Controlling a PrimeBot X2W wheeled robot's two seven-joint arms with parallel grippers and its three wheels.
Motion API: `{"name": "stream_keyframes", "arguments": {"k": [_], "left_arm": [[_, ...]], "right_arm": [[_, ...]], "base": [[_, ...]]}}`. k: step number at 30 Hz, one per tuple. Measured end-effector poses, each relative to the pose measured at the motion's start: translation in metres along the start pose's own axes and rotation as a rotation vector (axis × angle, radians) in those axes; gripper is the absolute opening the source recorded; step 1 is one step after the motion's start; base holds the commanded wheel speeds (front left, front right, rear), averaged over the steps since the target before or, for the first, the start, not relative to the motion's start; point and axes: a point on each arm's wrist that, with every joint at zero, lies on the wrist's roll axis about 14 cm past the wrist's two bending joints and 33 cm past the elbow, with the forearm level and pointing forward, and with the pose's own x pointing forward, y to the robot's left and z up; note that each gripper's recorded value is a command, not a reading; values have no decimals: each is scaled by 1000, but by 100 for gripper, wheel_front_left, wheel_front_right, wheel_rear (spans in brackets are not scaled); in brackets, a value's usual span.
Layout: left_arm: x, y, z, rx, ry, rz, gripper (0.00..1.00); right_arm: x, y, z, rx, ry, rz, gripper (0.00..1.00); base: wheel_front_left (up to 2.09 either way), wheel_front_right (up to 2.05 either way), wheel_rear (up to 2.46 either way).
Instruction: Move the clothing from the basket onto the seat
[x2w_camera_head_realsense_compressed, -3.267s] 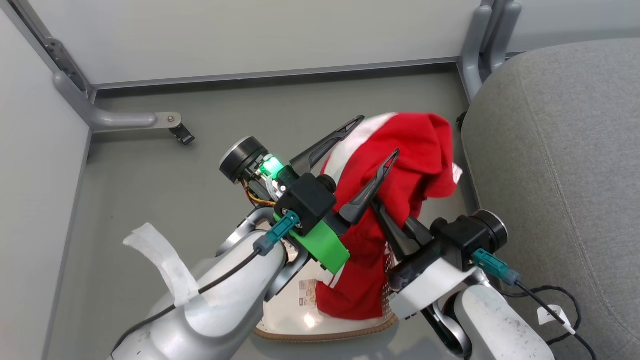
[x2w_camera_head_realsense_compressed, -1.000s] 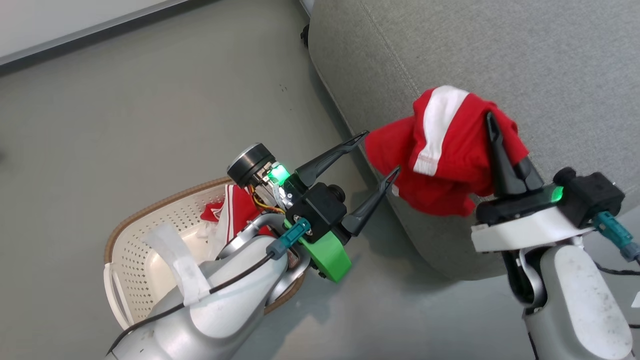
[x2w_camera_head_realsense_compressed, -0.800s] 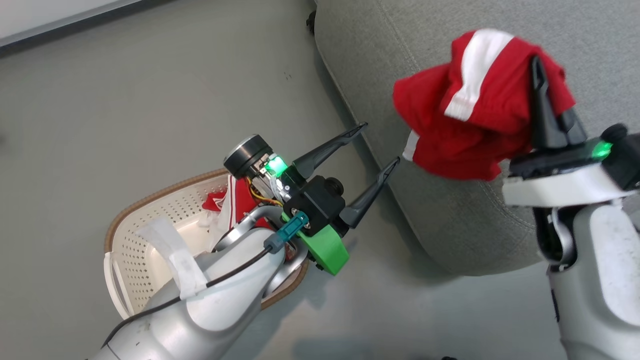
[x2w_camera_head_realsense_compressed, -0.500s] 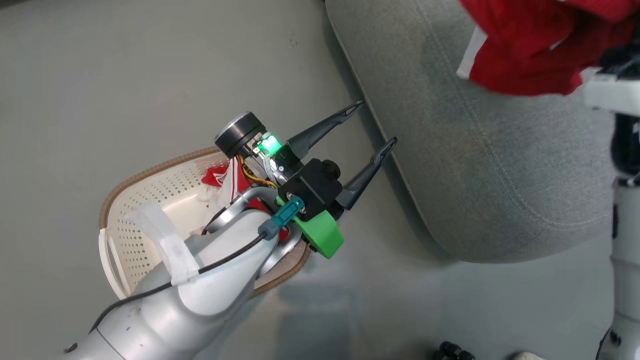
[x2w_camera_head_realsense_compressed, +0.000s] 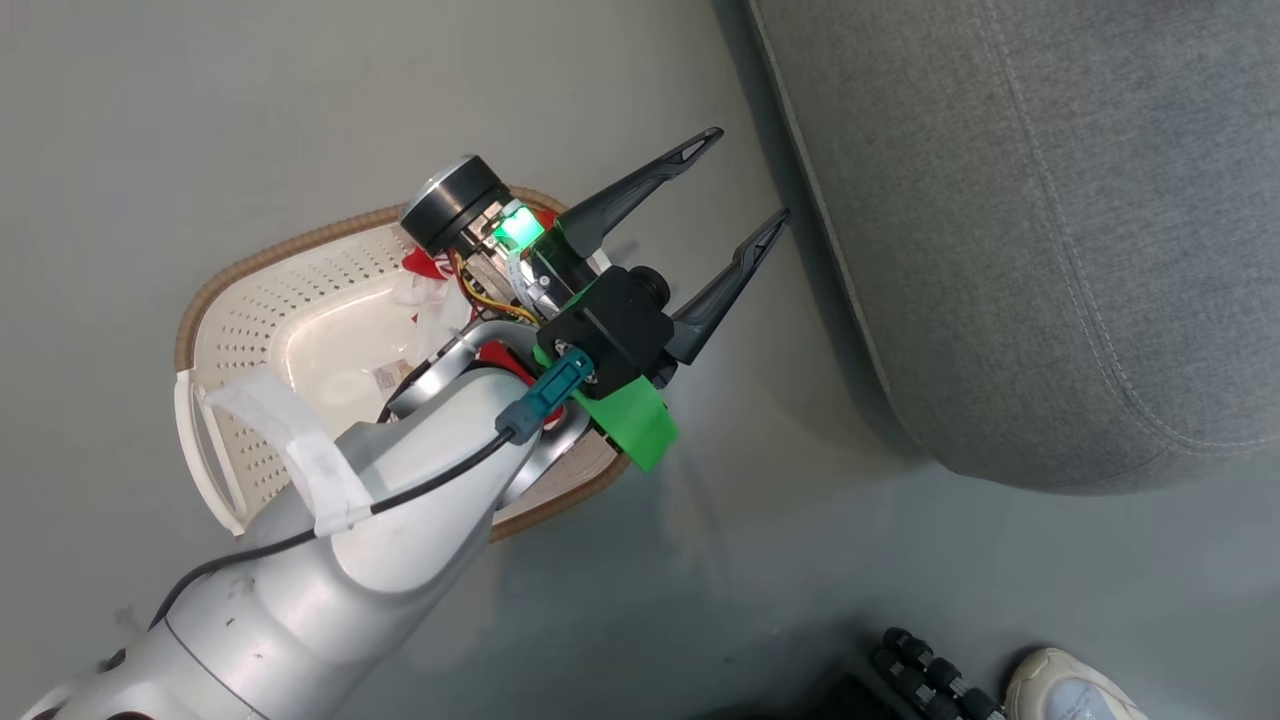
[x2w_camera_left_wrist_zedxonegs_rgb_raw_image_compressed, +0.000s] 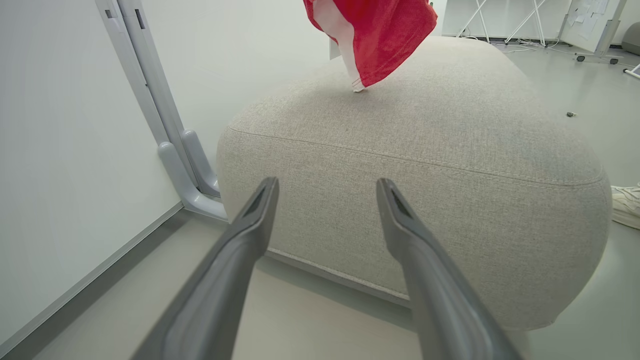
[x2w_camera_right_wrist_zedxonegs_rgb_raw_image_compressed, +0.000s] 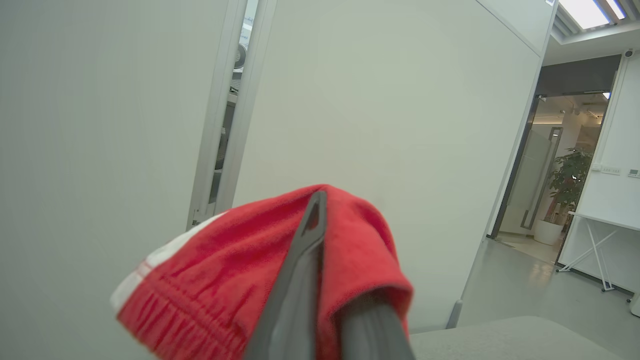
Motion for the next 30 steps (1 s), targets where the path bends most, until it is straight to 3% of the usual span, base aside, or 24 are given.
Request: {"name": "stream_keyframes", "arguments": {"k": [9, 19, 24, 25, 26, 27, 30], "left_arm": [[-3, 12, -25, -34, 18, 21, 100], [-11, 23, -40, -52, 30, 54, 100], [-14, 28, -43, -56, 37, 70, 100], [-15, 29, -43, -55, 37, 73, 100], [-15, 30, -43, -54, 37, 75, 100], [-15, 30, -42, -53, 36, 78, 100], [-15, 30, -36, -50, 29, 84, 100]], "right_arm": [[-32, 1, -111, 14, 297, -27, 0], [-67, 8, -193, 13, 534, -44, 0], [-81, 10, -214, 8, 607, -44, 2], [-83, 11, -216, 11, 612, -44, 22], [-83, 12, -216, 13, 613, -45, 92], [-83, 12, -215, 17, 611, -48, 100], [-88, 11, -211, 26, 613, -52, 100]], "base": [[0, 0, 0], [0, 0, 0], [0, 0, 0], [0, 0, 0], [0, 0, 0], [0, 0, 0], [0, 0, 0]]}}
